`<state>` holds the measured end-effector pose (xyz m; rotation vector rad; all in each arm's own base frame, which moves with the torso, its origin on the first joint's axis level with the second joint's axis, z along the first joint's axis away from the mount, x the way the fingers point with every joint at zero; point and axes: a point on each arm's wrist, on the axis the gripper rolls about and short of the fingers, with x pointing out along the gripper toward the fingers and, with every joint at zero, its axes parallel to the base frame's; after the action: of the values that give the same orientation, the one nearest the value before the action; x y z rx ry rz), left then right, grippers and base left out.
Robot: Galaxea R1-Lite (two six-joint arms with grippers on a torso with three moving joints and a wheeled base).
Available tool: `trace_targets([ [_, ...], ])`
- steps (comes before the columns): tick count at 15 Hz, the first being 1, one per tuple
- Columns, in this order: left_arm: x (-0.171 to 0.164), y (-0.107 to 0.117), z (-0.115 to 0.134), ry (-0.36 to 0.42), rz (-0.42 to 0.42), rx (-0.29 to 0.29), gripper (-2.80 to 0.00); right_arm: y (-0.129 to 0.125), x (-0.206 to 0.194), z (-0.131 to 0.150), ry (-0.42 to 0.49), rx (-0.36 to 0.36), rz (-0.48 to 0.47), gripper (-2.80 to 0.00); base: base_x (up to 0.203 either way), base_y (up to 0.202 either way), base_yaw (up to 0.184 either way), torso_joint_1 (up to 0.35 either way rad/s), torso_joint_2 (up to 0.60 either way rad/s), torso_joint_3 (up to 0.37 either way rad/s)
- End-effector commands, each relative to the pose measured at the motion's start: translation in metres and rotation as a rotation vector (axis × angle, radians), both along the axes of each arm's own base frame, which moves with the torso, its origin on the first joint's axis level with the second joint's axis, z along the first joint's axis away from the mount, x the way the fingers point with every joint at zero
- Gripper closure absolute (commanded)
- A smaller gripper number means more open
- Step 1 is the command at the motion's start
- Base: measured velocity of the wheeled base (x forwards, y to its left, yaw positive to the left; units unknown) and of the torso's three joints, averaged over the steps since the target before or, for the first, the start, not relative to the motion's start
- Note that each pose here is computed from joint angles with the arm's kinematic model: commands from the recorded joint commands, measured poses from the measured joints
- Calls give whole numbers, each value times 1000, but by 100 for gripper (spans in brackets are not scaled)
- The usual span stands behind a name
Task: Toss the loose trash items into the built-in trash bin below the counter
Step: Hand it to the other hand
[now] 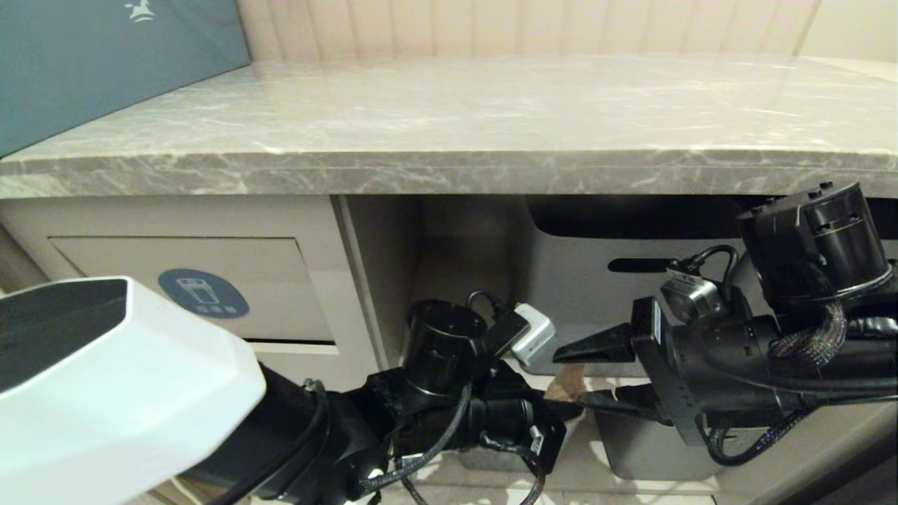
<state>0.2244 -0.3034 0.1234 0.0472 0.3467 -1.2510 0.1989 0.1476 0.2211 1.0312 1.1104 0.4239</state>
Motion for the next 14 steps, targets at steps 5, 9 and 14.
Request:
trace_targets([
  [5, -23, 29, -5, 41, -3, 51, 0, -19, -31, 16, 16, 50, -24, -280, 0, 0, 0, 0, 0, 0],
  [9, -41, 50, 1, 45, -7, 60, 0, -42, -72, 17, 5, 54, -3, 0, 0, 0, 0, 0, 0, 0],
  [14, -70, 94, 1, 62, 33, 100, 0, -82, -101, -34, -60, -162, -122, 0, 0, 0, 0, 0, 0, 0],
])
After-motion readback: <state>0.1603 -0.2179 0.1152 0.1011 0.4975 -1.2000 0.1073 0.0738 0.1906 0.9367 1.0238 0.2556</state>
